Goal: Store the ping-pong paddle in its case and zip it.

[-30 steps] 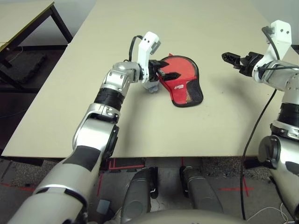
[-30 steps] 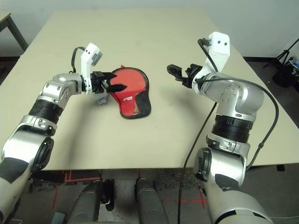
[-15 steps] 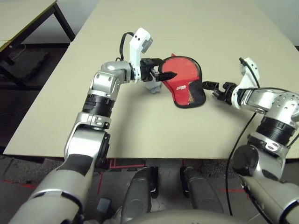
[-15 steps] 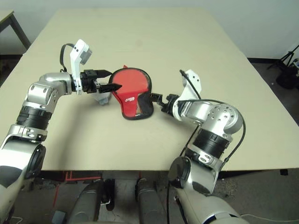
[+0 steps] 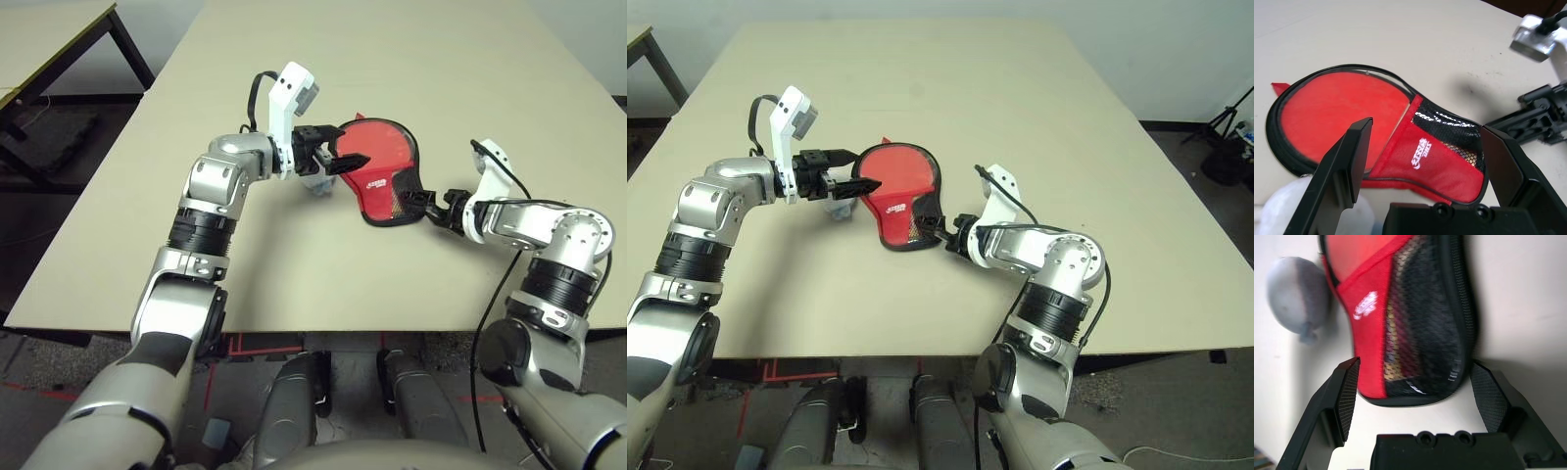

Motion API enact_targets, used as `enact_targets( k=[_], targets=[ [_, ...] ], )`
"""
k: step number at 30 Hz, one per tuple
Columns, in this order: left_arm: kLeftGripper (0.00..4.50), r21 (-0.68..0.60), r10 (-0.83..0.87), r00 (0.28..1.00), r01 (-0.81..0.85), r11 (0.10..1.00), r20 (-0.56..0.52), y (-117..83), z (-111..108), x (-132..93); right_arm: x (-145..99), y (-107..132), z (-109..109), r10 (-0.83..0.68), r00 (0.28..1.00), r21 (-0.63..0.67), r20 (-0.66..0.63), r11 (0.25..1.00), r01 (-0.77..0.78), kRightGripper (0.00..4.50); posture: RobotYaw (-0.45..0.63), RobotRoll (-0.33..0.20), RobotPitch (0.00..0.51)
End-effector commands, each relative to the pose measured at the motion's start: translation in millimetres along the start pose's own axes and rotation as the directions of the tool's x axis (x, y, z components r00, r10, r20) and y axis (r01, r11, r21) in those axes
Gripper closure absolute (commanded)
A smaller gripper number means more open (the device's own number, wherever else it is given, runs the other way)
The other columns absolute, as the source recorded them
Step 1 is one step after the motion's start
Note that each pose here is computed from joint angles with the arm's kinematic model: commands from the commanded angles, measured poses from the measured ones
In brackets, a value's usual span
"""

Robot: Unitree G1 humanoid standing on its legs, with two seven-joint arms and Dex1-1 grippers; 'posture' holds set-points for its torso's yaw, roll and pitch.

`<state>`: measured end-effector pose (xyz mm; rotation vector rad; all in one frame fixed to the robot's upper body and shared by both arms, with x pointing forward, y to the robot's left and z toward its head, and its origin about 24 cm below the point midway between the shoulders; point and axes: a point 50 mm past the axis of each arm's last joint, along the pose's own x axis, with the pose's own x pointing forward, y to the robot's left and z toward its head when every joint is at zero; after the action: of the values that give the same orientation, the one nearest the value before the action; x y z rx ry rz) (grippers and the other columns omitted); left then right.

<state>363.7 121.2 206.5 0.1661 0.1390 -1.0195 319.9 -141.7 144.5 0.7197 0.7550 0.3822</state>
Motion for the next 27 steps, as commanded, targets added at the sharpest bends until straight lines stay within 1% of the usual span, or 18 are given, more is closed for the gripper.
enact_targets(
  k=[1, 5, 8, 11, 16, 20, 21, 24, 27],
  targets=[
    [0.00, -0.011, -0.001, 1.000, 0.001, 1.000, 0.001, -1.1, -2.5, -0.2, 12.7, 4.8, -6.1, 0.029, 0.998, 0.073, -0.059, 0.997, -0.025, 0.03, 0.02, 0.000, 0.177],
    [0.00, -0.013, 0.001, 1.000, -0.001, 1.000, 0.002, -1.1, -3.5, 0.2, 21.8, 7.1, -3.3, 0.034, 0.999, 0.126, -0.040, 0.992, -0.029, 0.03, 0.03, 0.000, 0.175],
    [0.00, -0.014, 0.004, 1.000, -0.004, 1.000, 0.003, -0.5, -3.8, -0.2, 25.8, 5.1, -1.7, 0.019, 1.000, 0.152, -0.022, 0.988, -0.016, 0.56, 0.03, 0.000, 0.175],
    [0.00, -0.015, 0.009, 1.000, -0.009, 1.000, 0.002, 0.1, -4.2, -1.2, 25.2, -0.4, -0.5, -0.016, 1.000, 0.158, -0.003, 0.987, 0.016, 1.51, 0.03, 0.000, 0.175],
    [0.00, -0.016, 0.014, 1.000, -0.014, 1.000, 0.000, 0.9, -4.9, -1.8, 17.2, -7.5, -5.6, -0.038, 0.999, 0.148, -0.026, 0.988, 0.041, 3.00, 0.02, 0.000, 0.176],
    [0.00, -0.017, 0.015, 1.000, -0.015, 1.000, 0.003, 1.4, -4.3, 0.8, 10.5, -13.2, -21.8, -0.030, 0.998, 0.116, -0.064, 0.993, 0.037, 4.28, 0.01, 0.000, 0.174],
    [0.00, -0.015, 0.014, 1.000, -0.014, 1.000, 0.003, 1.4, -4.0, 1.6, 9.1, -14.0, -25.8, -0.022, 0.998, 0.106, -0.066, 0.994, 0.029, 4.48, 0.01, 0.000, 0.173],
    [0.00, -0.010, 0.011, 1.000, -0.010, 1.000, 0.006, 1.5, -2.6, 3.0, 0.6, -18.3, -38.3, 0.010, 0.996, 0.057, -0.091, 0.998, -0.005, 4.49, 0.00, 0.000, 0.172],
    [0.00, -0.003, 0.012, 1.000, -0.012, 1.000, 0.004, 2.9, -1.9, 2.8, -16.1, -23.4, -57.2, 0.082, 0.985, 0.005, -0.154, 0.997, -0.082, 4.49, 0.00, 0.000, 0.172]
  ],
)
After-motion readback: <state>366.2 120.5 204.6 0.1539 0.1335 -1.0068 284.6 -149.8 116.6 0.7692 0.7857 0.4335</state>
